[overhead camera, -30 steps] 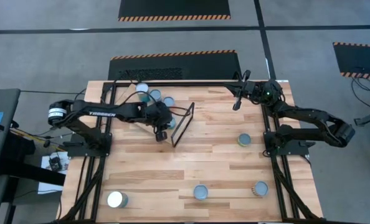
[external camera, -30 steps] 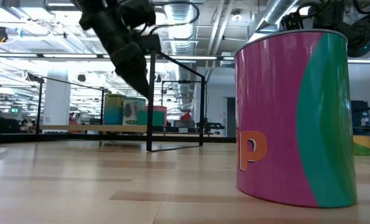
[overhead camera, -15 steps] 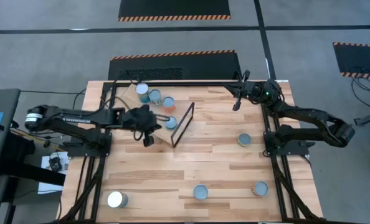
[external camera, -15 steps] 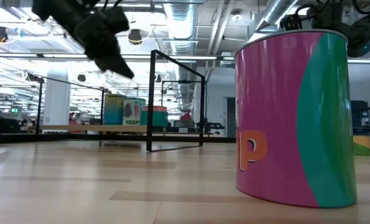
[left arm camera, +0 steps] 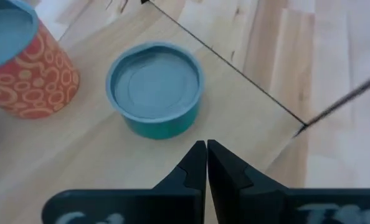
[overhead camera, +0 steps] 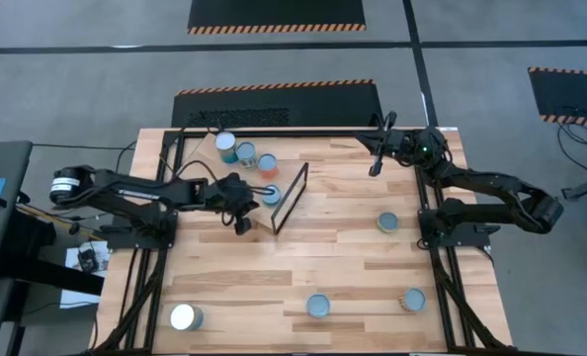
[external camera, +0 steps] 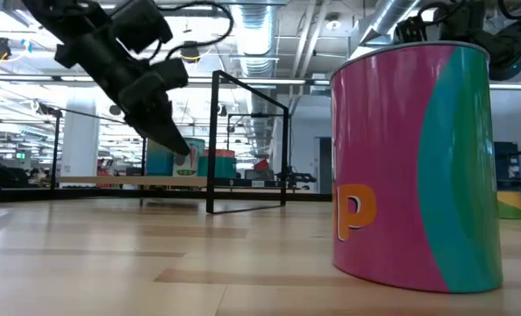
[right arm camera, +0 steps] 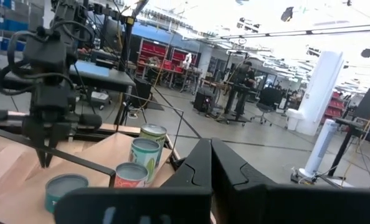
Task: Pick and place cans onto a shelf
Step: Put the small canned pickles on the shelf
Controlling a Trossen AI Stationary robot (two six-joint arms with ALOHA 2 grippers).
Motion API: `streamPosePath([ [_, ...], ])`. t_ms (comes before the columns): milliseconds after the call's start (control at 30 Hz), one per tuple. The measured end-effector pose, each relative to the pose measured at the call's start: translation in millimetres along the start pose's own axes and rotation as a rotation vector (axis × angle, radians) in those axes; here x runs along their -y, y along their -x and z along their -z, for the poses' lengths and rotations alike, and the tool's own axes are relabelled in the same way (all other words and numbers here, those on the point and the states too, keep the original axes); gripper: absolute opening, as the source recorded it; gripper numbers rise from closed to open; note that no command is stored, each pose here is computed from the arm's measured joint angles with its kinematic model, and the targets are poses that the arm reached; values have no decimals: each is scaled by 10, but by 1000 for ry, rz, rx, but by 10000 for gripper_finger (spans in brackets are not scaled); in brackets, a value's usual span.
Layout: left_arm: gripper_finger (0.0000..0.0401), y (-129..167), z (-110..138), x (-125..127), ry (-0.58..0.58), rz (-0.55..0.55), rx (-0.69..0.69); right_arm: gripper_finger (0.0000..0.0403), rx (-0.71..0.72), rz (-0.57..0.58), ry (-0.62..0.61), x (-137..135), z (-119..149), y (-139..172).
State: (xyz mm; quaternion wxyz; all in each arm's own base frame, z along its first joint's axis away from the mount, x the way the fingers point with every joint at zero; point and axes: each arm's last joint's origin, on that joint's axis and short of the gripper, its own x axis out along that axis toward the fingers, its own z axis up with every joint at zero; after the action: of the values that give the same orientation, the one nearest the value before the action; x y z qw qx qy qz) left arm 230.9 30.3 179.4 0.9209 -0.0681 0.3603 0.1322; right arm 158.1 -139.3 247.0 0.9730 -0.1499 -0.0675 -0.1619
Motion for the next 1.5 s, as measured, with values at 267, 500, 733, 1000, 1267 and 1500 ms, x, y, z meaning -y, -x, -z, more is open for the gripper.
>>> streamPosePath([
  [267,0,-218,11,-54,21,1,-6,10,-4,4,6,4,4,2],
  [500,0,-238,-64,-133,22,-24,7,10,-5,4,5,5,8,0],
  [733,0,-252,-213,-194,1,-18,39,10,-6,3,5,4,9,0],
  [1000,0,-244,-292,-162,-44,24,-35,10,-9,2,3,5,17,-3],
  [1267,0,-119,-569,-114,-98,-15,-38,10,-13,2,4,7,35,-12],
  [1500,0,-118,-482,-114,-81,3,-160,10,-17,1,2,7,39,-12],
])
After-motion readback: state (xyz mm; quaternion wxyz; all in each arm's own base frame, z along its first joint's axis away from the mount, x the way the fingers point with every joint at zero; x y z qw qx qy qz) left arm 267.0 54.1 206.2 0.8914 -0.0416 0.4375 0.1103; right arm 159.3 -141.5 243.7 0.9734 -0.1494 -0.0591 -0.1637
